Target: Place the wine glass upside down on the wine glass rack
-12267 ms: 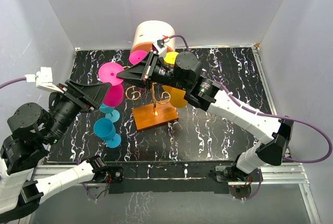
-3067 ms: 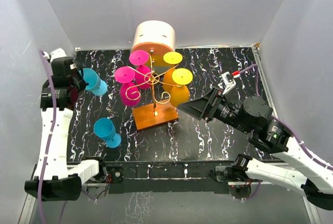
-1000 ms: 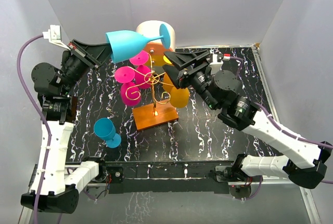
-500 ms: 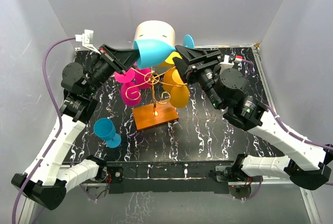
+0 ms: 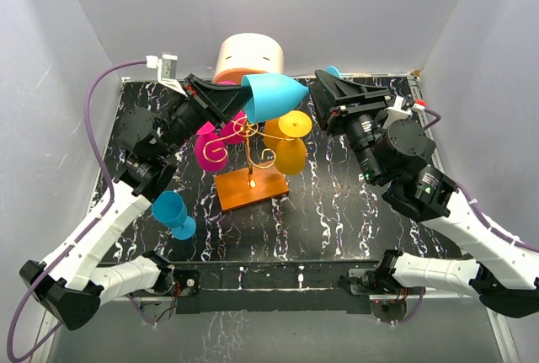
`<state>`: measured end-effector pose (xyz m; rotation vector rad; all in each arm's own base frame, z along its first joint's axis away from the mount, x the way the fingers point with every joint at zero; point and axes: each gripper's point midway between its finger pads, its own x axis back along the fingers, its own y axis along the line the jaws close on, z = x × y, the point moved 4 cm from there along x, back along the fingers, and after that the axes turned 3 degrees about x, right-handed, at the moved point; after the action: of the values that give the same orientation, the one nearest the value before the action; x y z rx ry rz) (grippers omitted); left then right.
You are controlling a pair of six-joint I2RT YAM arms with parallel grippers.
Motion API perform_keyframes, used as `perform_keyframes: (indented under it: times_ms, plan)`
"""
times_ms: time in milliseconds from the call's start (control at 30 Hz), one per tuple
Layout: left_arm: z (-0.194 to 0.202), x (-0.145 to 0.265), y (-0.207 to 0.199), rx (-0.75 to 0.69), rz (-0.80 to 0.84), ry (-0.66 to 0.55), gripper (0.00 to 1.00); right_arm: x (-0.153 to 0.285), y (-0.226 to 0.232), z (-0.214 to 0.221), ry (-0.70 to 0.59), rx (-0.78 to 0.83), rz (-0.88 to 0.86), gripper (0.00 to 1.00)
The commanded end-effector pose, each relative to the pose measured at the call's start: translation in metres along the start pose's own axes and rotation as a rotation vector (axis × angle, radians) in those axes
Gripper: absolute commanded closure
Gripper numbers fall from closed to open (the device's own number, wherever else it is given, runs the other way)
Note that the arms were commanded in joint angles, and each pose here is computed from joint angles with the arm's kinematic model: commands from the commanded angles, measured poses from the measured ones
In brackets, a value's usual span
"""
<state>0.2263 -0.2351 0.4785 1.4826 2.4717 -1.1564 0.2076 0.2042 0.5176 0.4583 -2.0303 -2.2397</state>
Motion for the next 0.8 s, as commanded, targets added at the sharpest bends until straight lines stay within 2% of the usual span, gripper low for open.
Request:
perform_keyframes:
  times_ms: [0,367,767]
  plan:
    - [-0.014,-0.001,-0.021,-0.08,0.077,-0.064,1.0,0.004,0.001,-0.008,-0.03,0.011,-0.003,0.63]
    - [-0.022,-0.003,-0.017,-0.17,0.025,-0.075,1.0,0.013,-0.009,-0.011,-0.008,0.008,0.026,0.63]
    - [-0.023,-0.005,-0.019,-0.188,0.037,-0.069,1.0,0.011,-0.012,-0.005,0.017,0.012,0.042,0.62]
